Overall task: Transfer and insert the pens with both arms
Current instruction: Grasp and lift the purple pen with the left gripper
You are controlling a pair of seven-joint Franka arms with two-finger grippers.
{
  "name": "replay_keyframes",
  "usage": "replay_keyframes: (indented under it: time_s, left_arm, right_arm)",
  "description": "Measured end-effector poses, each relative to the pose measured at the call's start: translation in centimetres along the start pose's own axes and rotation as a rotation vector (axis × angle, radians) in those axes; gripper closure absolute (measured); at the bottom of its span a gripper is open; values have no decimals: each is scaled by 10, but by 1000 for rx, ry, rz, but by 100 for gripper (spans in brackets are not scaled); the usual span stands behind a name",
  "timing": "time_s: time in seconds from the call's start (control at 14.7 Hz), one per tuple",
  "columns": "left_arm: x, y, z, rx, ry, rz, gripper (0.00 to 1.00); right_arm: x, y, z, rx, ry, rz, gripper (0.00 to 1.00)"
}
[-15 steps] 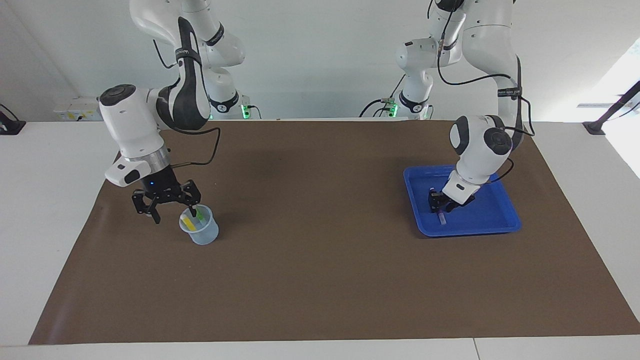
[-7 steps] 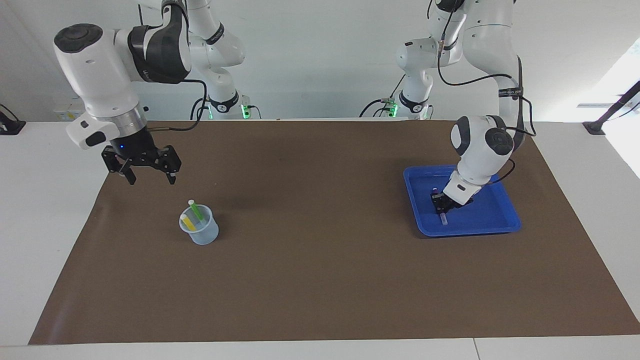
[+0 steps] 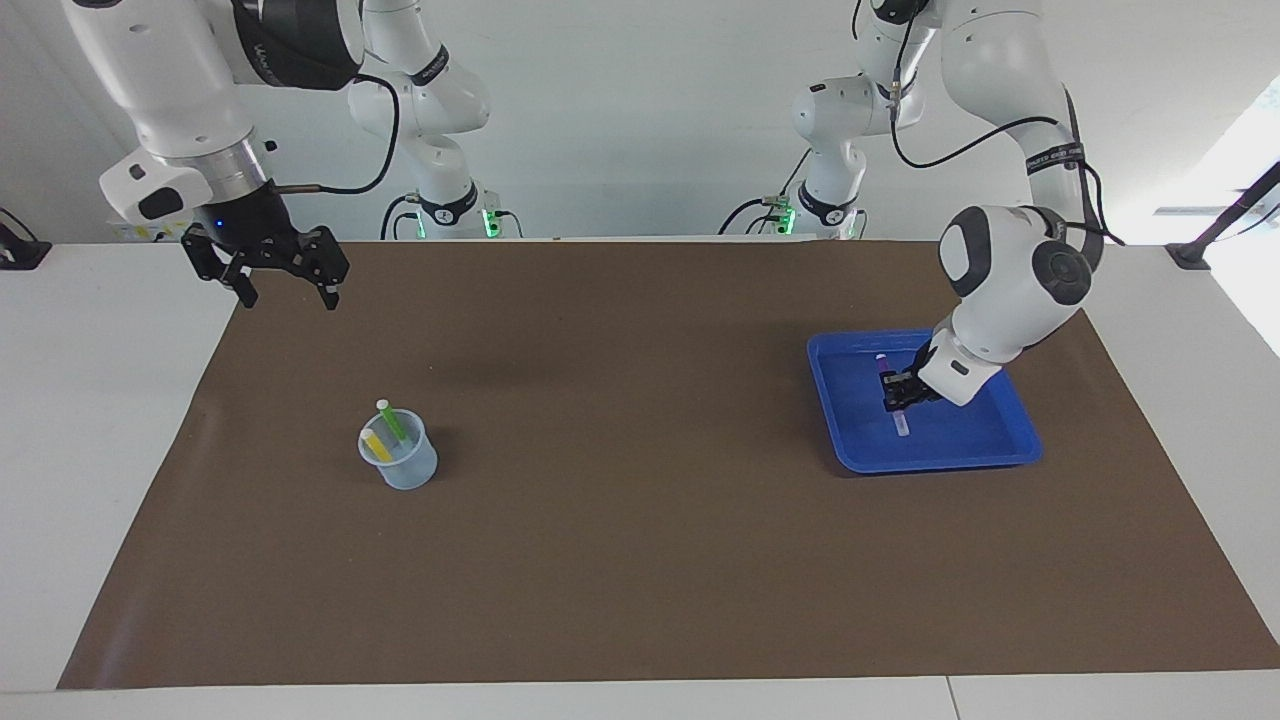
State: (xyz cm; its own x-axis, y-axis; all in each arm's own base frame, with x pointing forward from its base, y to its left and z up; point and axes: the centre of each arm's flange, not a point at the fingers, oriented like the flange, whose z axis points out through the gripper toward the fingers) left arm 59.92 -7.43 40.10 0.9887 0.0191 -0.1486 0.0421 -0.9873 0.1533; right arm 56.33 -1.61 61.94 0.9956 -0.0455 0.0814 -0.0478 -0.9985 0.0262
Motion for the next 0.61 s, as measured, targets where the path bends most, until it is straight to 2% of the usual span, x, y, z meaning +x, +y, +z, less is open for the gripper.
replay_keyframes:
  time_s: [0.27,0.61]
  left_arm:
    - [-11,32,-72,-145,-55,-279,84]
    - [-43,85,-126,-354,-153,-683,84]
  right_arm:
    - [-2,0,4,0,-11,1,0]
    - [-3,-19,4,7,-13,-22,0]
